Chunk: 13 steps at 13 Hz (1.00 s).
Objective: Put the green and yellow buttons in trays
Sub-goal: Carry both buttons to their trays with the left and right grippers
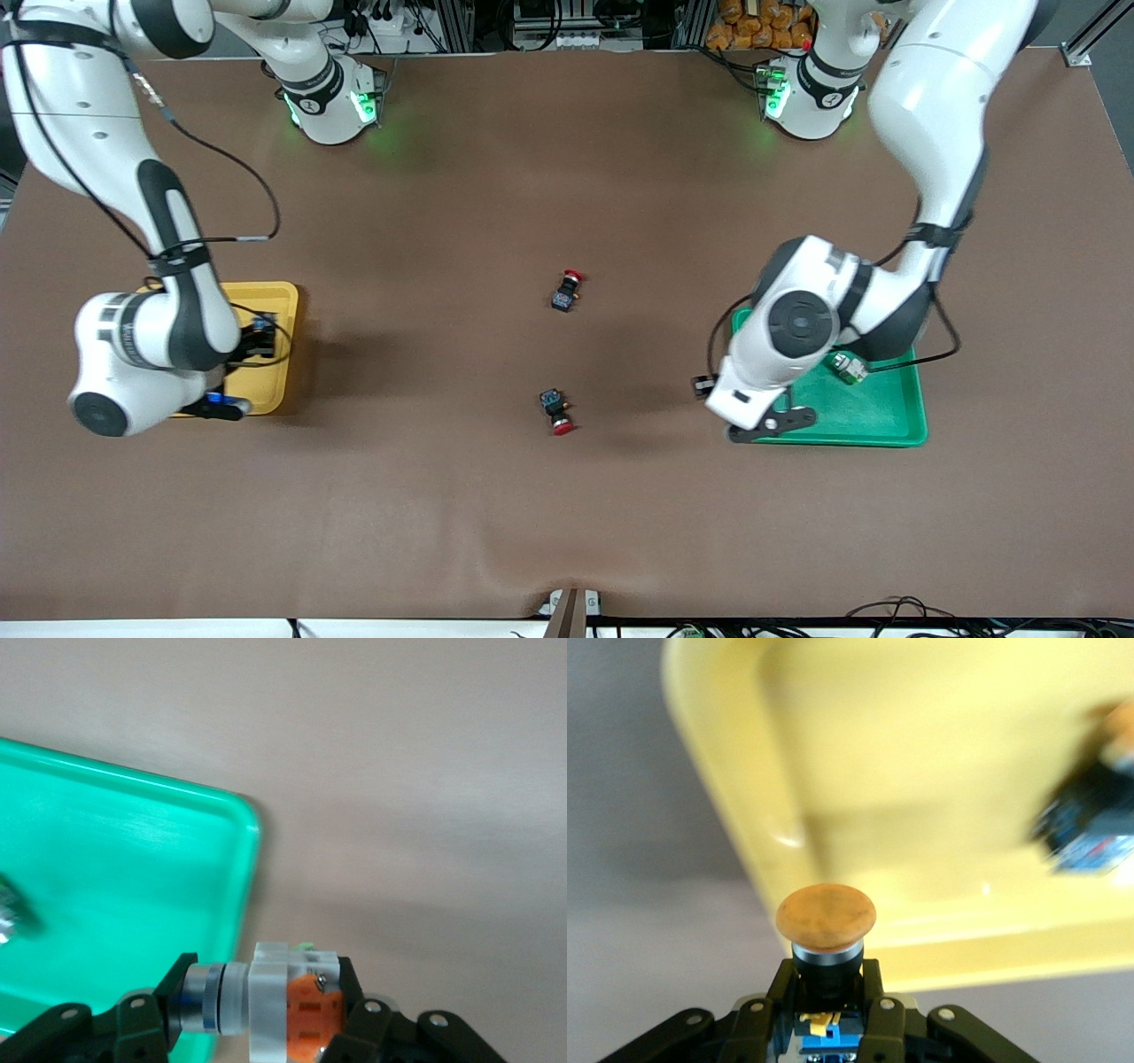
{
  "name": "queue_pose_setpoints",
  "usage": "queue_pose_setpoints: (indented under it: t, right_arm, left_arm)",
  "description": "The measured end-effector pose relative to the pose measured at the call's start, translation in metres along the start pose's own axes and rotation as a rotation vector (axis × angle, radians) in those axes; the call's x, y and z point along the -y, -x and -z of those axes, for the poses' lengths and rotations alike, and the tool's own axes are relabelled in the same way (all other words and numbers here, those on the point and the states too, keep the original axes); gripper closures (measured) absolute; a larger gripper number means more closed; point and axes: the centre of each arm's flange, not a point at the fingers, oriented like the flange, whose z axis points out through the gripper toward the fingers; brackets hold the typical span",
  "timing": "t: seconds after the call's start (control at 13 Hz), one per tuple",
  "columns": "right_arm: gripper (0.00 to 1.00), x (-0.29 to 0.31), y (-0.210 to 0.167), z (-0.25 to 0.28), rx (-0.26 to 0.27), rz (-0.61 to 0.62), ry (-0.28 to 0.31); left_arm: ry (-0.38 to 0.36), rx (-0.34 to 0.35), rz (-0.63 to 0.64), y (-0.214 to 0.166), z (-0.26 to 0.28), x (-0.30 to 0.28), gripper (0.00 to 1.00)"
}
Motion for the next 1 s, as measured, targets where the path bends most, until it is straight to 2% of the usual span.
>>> queue_pose_setpoints:
  t: [0.23,0.39,0.69,0.77,1.0]
  right_arm:
    - [0.67,-0.031,-0.004,-0.003,-0.025,0.057,-0.019]
    - [0.49,-0.027,-0.008,-0.006,-0.033,0.066,-0.020]
    - [0.04,-0.021,-0.008,-0.005,-0.038,0.075,-0.019]
    - [0.00,-0.020,-0.009,-0.005,-0.039,0.077,-0.019]
    - [0.00,-0.017,-0.009,0.003,-0.055,0.082,-0.017]
  left_arm:
    - [-0.033,0.034,-0.026,-0.008,-0.009,0.060,0.34]
    - [-0.043,0.060,-0.019,-0.016,-0.020,0.094,0.34]
    - [-0.029,0.087,0.038,-0.029,-0.051,0.137,0.34]
    - [-0.018,0.085,0.046,-0.032,-0.059,0.141,0.34]
    - [0.007,0.069,0.045,-0.035,-0.070,0.138,0.34]
